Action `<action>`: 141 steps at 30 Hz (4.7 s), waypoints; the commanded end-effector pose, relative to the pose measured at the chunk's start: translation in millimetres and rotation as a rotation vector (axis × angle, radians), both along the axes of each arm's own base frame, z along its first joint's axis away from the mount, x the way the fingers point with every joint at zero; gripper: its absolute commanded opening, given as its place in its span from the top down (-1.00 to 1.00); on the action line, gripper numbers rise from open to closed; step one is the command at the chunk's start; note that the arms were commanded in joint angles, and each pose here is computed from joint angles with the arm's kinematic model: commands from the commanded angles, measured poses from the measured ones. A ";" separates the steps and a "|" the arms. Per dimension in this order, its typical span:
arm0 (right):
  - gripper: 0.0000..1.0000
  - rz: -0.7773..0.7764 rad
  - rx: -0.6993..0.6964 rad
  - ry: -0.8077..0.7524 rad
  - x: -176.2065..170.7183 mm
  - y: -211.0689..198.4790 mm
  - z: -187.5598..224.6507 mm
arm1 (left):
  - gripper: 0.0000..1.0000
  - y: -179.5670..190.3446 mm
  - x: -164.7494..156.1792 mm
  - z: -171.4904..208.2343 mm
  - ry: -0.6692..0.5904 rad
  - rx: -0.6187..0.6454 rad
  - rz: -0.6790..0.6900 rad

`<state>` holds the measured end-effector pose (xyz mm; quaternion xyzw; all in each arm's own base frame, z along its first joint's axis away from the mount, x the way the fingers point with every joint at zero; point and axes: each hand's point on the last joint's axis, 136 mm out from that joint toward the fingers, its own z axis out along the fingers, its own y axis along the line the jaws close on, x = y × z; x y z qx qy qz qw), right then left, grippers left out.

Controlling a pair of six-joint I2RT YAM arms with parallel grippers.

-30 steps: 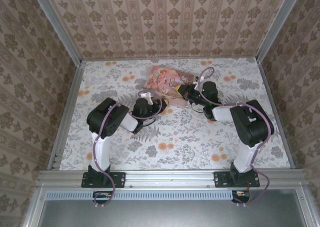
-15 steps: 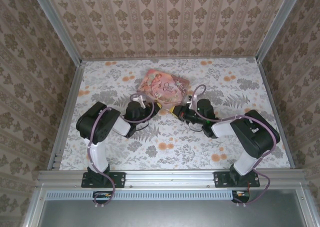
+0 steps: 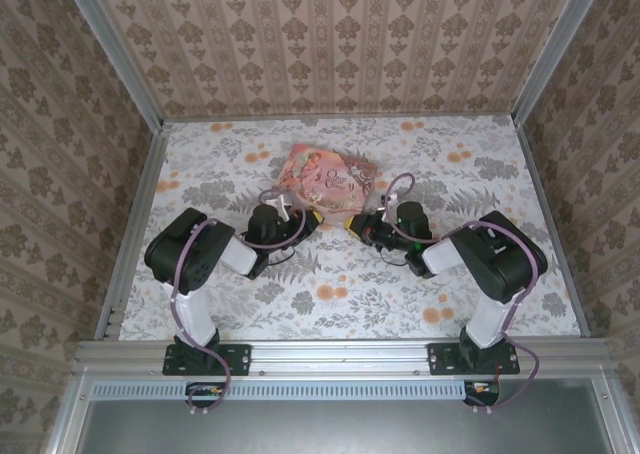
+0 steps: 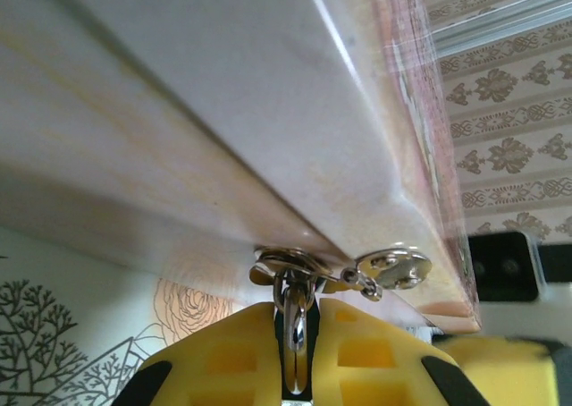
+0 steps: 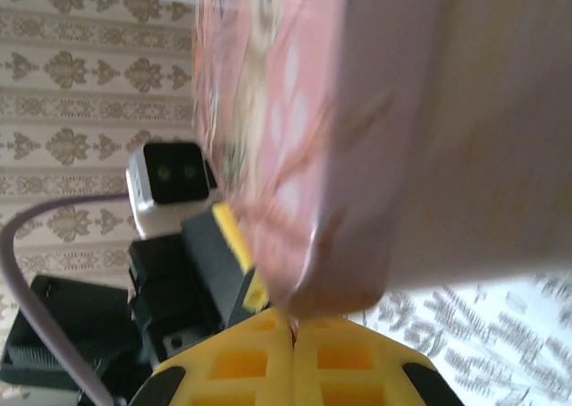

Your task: Unlock a padlock with a key

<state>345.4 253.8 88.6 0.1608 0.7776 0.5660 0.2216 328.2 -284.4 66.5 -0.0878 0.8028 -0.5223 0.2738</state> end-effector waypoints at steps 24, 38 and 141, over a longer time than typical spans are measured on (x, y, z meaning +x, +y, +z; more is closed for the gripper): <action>1.00 0.021 0.073 -0.042 0.7 -11.7 22.2 | 1.00 -25.8 4.2 20.2 0.010 -0.135 -0.021; 1.00 -0.042 0.024 -0.001 -33.5 3.7 11.5 | 1.00 -23.7 6.0 28.7 0.019 -0.172 -0.014; 1.00 -0.323 0.164 0.028 5.1 16.7 5.1 | 1.00 -37.9 -15.5 11.4 0.264 -0.059 -0.030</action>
